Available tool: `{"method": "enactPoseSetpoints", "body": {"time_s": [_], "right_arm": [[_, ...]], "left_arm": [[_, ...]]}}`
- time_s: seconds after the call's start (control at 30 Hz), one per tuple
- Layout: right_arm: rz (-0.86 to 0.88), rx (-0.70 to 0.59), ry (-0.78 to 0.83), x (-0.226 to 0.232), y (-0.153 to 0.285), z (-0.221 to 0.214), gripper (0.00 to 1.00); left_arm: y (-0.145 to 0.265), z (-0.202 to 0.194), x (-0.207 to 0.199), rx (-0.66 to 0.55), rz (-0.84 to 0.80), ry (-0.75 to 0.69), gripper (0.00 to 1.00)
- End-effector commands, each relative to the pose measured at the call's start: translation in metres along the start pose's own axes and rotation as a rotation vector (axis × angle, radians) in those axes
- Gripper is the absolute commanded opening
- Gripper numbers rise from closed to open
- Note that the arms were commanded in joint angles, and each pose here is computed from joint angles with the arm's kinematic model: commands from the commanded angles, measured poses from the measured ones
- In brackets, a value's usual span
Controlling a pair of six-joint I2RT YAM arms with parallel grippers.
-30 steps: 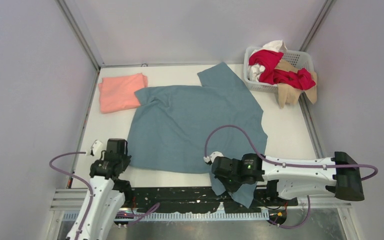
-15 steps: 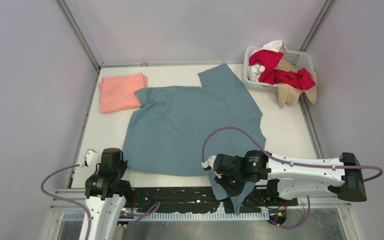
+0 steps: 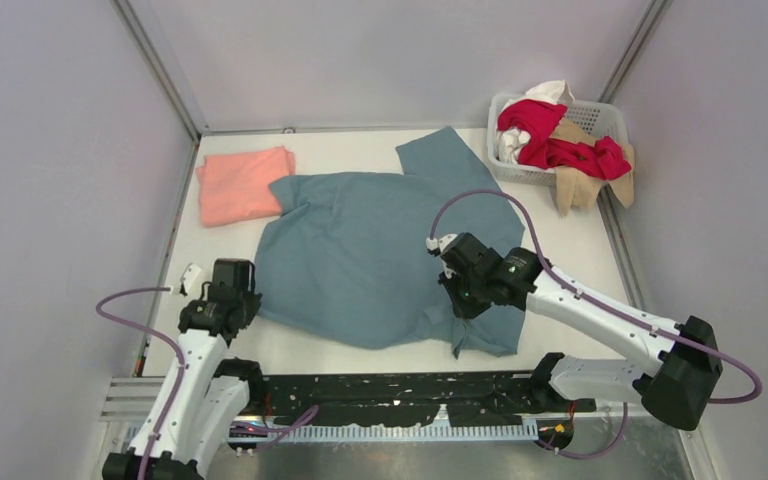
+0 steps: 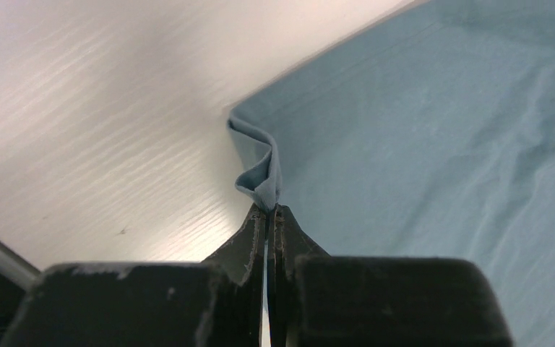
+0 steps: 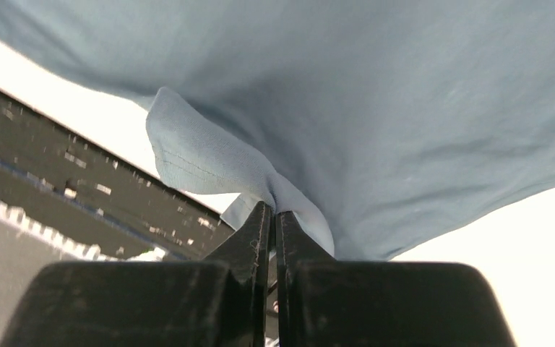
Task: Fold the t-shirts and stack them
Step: Fold the flattened tshirt in 1/3 of the way
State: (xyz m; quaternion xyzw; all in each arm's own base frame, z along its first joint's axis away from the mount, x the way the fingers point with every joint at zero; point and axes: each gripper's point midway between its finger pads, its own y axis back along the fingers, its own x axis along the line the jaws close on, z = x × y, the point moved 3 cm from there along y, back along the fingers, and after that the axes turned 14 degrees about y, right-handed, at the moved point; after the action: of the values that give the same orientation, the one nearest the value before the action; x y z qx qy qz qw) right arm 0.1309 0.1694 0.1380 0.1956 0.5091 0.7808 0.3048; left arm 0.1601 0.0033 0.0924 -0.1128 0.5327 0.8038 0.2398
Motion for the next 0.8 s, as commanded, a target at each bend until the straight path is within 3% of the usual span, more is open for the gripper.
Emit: {"method": "enactPoseSetpoints", "body": {"time_s": [0.0, 0.23, 0.77], "right_arm": [[-0.14, -0.119, -0.032, -0.038, 0.007, 0.045, 0.06], [-0.262, -0.174, -0.03, -0.087, 0.016, 0.087, 0.06], [-0.35, -0.12, 0.027, -0.153, -0.006, 0.128, 0.06]], "left_arm": [[0.002, 0.018, -0.055, -0.055, -0.099, 0.033, 0.0], [-0.015, 0.023, -0.082, -0.07, -0.03, -0.006, 0.0], [-0.052, 0.022, -0.125, -0.053, 0.024, -0.05, 0.0]]}}
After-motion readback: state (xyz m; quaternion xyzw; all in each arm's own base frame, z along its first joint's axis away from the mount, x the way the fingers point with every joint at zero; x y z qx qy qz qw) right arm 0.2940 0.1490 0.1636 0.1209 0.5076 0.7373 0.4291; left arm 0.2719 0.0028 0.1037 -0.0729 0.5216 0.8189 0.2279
